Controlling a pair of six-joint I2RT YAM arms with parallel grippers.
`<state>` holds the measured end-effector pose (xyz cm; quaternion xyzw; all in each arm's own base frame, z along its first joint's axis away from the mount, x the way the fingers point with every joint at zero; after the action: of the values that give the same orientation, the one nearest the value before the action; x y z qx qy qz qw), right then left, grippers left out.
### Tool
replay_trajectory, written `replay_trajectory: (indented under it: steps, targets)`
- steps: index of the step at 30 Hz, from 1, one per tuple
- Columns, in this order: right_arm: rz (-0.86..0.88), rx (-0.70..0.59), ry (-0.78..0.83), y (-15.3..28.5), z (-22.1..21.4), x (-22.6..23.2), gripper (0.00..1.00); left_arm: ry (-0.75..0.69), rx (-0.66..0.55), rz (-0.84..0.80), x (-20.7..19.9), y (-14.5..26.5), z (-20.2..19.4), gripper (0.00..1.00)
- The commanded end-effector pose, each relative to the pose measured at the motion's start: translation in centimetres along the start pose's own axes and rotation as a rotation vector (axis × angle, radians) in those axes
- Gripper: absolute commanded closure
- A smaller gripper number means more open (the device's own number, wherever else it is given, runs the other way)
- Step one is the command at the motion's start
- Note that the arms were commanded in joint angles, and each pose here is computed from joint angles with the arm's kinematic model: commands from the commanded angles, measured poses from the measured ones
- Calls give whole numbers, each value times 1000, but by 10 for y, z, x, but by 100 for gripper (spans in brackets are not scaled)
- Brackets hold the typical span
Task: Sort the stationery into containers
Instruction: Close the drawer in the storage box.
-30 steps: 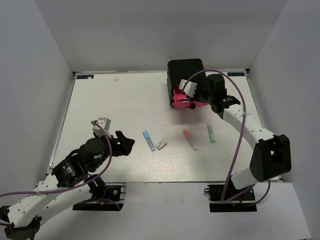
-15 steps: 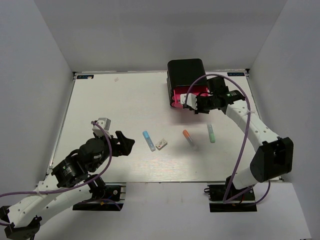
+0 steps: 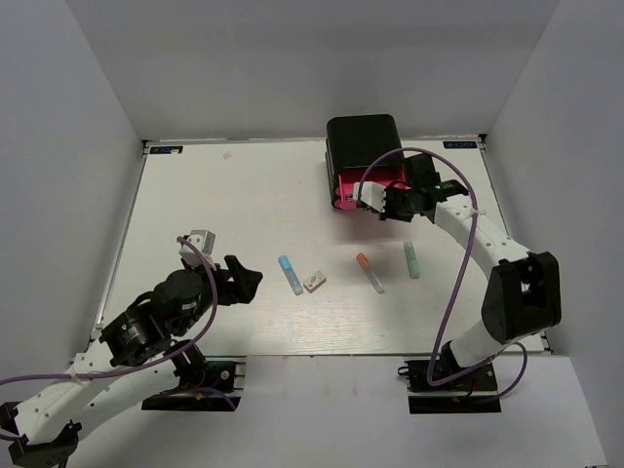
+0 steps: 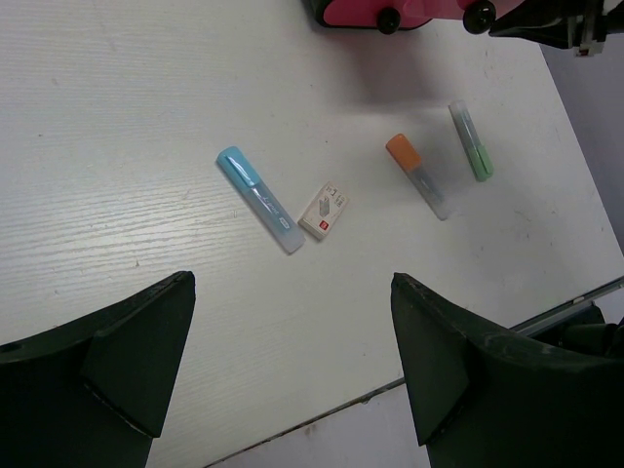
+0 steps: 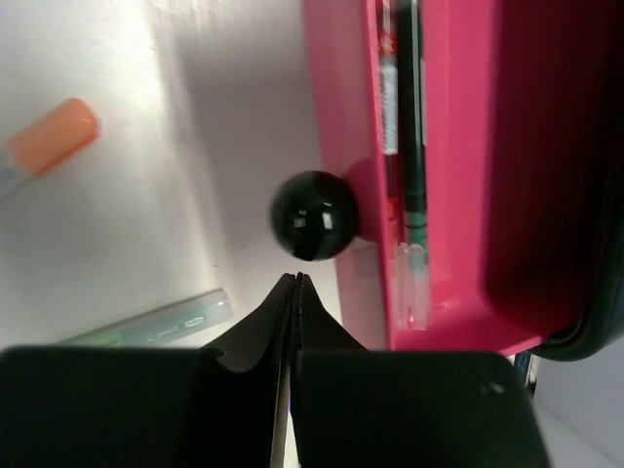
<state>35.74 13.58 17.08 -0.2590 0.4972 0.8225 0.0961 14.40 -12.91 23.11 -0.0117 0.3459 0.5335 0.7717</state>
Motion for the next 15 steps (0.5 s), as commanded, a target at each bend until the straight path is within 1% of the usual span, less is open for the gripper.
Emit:
replay_trajectory:
  steps: [1,2,4,9,15]
  targets:
    - [-93,68,-42,-4,-14,-18,100,-5,-5,-17,-2,-1,0,8]
    - [-134,68,-40,-4,-16,-27,100,-5,-5,-17,-2,-1,0,8]
    - [-140,79,-48,-7,-19,-28,100,-5,-5,-17,-2,-1,0,8]
    - [-232,62,-62,-6,-16,-51,100,-5,-5,-17,-2,-1,0,8]
    - [-257,18,-75,-8,-7,-65,100,-5,-5,-17,-2,-1,0,8]
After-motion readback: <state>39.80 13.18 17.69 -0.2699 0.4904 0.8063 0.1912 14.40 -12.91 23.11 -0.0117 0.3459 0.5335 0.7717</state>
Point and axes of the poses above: each gripper's point midway between its finger pads, its own y axis back along the fingers, its own x axis along the line the jaws close on, z = x × y, the point moved 3 cm from there along y, back along the fingers, and after that the axes turned 9 degrees about y, right-handed, at the moved point
